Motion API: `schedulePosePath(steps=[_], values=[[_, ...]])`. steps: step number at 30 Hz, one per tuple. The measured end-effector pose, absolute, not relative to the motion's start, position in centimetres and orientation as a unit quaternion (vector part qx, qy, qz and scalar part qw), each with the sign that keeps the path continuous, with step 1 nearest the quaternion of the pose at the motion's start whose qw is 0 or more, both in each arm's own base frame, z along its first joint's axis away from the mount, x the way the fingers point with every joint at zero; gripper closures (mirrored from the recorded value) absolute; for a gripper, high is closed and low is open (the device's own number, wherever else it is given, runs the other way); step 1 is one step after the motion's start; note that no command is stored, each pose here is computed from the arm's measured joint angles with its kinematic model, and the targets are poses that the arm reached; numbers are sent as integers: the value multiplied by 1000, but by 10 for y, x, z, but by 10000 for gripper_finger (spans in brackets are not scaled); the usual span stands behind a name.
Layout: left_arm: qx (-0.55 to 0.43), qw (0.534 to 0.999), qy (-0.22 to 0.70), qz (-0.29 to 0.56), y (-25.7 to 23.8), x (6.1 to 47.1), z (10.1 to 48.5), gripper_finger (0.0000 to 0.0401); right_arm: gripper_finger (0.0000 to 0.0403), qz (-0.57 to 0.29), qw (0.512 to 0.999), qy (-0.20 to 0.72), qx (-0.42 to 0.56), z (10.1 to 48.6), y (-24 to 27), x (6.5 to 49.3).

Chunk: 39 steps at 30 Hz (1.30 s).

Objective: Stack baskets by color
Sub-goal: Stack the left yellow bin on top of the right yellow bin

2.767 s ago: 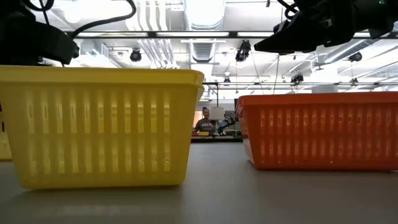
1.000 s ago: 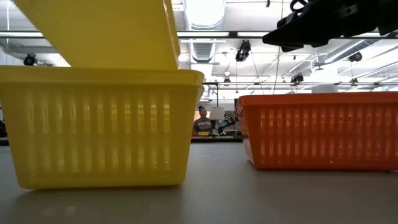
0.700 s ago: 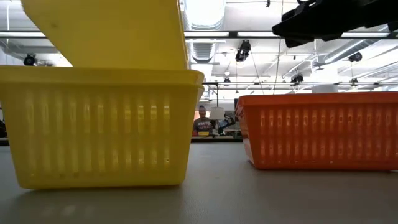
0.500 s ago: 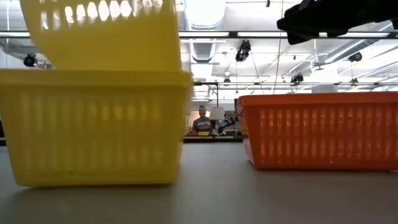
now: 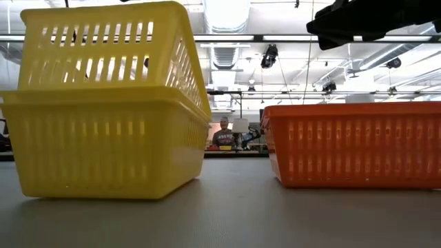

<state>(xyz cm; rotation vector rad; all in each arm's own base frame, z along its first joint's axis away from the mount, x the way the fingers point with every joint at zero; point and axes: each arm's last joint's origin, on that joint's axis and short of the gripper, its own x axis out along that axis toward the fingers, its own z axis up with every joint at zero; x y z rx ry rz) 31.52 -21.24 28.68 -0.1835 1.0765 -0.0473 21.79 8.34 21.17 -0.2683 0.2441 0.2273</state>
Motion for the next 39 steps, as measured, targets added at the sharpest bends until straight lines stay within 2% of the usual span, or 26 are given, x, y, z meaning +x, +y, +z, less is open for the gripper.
schedulePosePath(steps=[4,7,19,24,32,39], values=[[-43,868,494,-20,-211,314,289,213,351,112,977,122,-131,212,83,218],[9,883,470,-12,-213,313,289,227,351,112,978,123,-125,211,83,218],[-21,908,418,-33,-206,306,239,357,351,112,978,125,-124,211,83,217],[-37,919,392,-41,-201,299,240,394,351,112,978,124,-124,211,83,217],[-19,923,384,-35,-198,298,240,400,351,112,978,125,-122,210,83,217],[-45,934,351,-46,-195,293,217,401,351,112,978,125,-122,210,83,217]])
